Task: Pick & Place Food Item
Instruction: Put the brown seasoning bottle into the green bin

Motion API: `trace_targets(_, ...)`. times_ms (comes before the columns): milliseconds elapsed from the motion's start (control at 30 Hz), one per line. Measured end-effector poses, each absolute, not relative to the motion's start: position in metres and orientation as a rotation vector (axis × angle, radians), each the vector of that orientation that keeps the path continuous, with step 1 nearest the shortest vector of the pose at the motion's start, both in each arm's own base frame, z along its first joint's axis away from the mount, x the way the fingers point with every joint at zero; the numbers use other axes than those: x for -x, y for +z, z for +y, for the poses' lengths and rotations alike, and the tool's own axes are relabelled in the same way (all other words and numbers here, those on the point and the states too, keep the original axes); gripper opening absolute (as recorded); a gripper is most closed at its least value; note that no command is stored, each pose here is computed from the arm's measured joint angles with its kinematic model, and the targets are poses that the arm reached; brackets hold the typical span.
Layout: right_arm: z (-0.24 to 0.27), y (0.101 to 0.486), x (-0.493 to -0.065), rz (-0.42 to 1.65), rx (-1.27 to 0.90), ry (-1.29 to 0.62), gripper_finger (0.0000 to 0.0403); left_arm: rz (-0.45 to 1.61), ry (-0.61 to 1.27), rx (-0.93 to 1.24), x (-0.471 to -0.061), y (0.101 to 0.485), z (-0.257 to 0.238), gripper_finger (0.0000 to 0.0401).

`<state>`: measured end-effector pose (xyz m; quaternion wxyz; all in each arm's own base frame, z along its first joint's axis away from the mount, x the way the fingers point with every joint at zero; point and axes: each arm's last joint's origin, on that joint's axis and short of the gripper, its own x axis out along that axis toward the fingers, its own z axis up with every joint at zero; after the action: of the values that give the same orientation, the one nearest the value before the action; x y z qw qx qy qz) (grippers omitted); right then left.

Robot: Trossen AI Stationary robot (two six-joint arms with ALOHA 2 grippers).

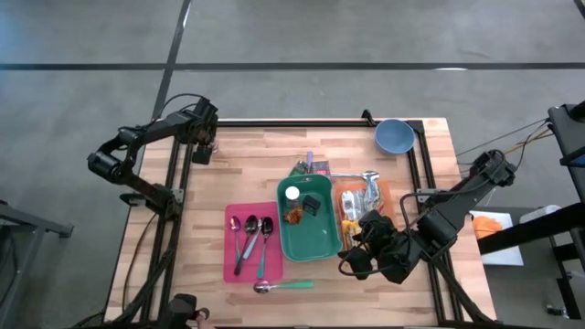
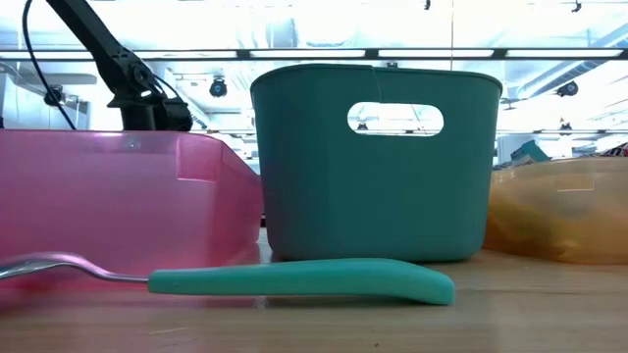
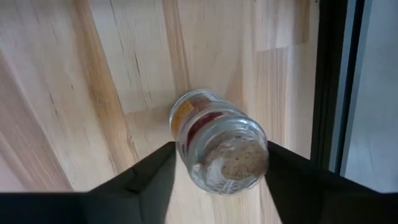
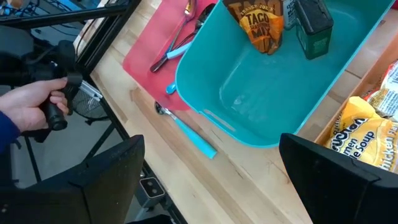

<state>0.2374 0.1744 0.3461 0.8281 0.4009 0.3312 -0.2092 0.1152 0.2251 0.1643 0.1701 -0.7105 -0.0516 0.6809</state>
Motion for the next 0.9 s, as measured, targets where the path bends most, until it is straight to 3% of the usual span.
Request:
trace_targets(200,0.174,0.346,-0.237,0.703,-0.850,-0.444,0.0369,-0.067,1.864,1.990,-0.117,0.167,0.226,0.0134)
trace_targets(500,0.176,0.346,-0.237,0.702,-0.850,-0.434,0.0369,0.215,1.727,1.907,-0.117,0.165,0.221,0.0006)
trace_targets(700,0.179,0.347,-0.236,0.708,-0.837,-0.413,0.0369,0.243,1.656,1.890,-0.117,0.172,0.219,0.0036)
trace_targets(900,0.181,0.349,-0.237,0.696,-0.820,-0.374,0.0369,0.222,1.633,1.887,-0.116,0.178,0.217,0.0107)
